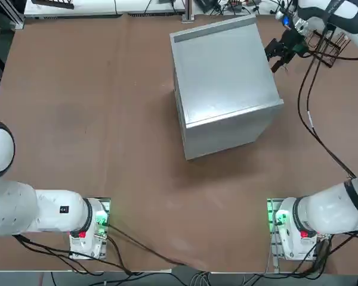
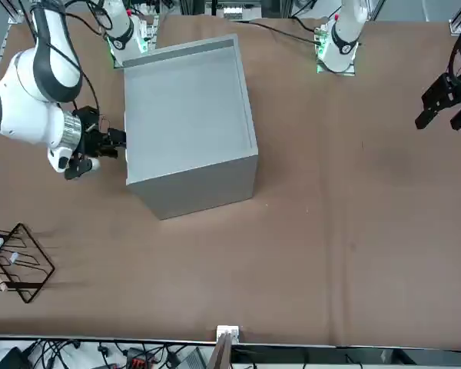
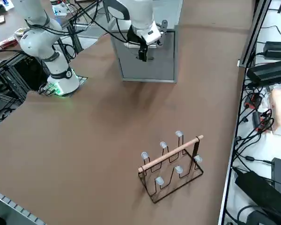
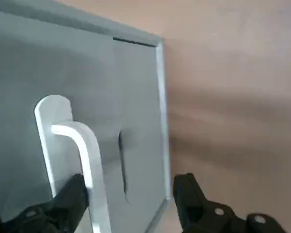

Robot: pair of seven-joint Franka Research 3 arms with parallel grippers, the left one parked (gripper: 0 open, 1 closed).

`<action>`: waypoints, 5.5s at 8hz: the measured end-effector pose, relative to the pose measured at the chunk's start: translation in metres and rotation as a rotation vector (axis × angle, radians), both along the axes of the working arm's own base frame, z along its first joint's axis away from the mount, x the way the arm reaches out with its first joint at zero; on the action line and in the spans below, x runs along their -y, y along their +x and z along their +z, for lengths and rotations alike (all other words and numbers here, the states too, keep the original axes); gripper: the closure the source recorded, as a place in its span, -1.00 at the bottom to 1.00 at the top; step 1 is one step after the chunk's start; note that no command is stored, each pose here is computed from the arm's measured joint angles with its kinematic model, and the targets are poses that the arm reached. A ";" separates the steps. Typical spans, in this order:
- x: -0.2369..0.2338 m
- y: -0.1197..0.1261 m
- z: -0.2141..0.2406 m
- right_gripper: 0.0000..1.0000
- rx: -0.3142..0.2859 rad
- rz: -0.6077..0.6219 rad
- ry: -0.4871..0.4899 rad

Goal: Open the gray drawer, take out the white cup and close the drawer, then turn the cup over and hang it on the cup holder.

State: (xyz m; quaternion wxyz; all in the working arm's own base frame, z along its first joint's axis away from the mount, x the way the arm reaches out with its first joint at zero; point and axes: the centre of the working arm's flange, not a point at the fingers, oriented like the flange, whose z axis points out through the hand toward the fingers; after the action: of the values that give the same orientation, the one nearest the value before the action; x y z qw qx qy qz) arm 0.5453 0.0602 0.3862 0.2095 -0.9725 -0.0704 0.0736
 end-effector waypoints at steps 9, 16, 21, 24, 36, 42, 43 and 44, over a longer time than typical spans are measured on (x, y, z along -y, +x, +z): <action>0.173 0.001 0.002 -1.00 0.075 0.079 -0.083; 0.189 0.033 0.145 -1.00 0.101 0.000 -0.295; -0.003 0.039 0.157 -0.88 0.022 -0.240 -0.352; -0.042 0.021 0.118 -0.59 -0.064 -0.230 -0.382; -0.030 -0.008 0.033 -0.37 -0.132 -0.237 -0.428; -0.028 -0.010 0.039 0.90 -0.122 -0.241 -0.428; -0.028 -0.008 0.049 0.90 -0.113 -0.242 -0.425; -0.029 -0.006 0.066 0.90 -0.110 -0.242 -0.423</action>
State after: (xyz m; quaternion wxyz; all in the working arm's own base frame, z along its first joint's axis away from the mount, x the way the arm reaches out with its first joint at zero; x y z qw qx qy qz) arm 0.5394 0.0888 0.4520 0.0121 -0.9906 0.0750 0.1140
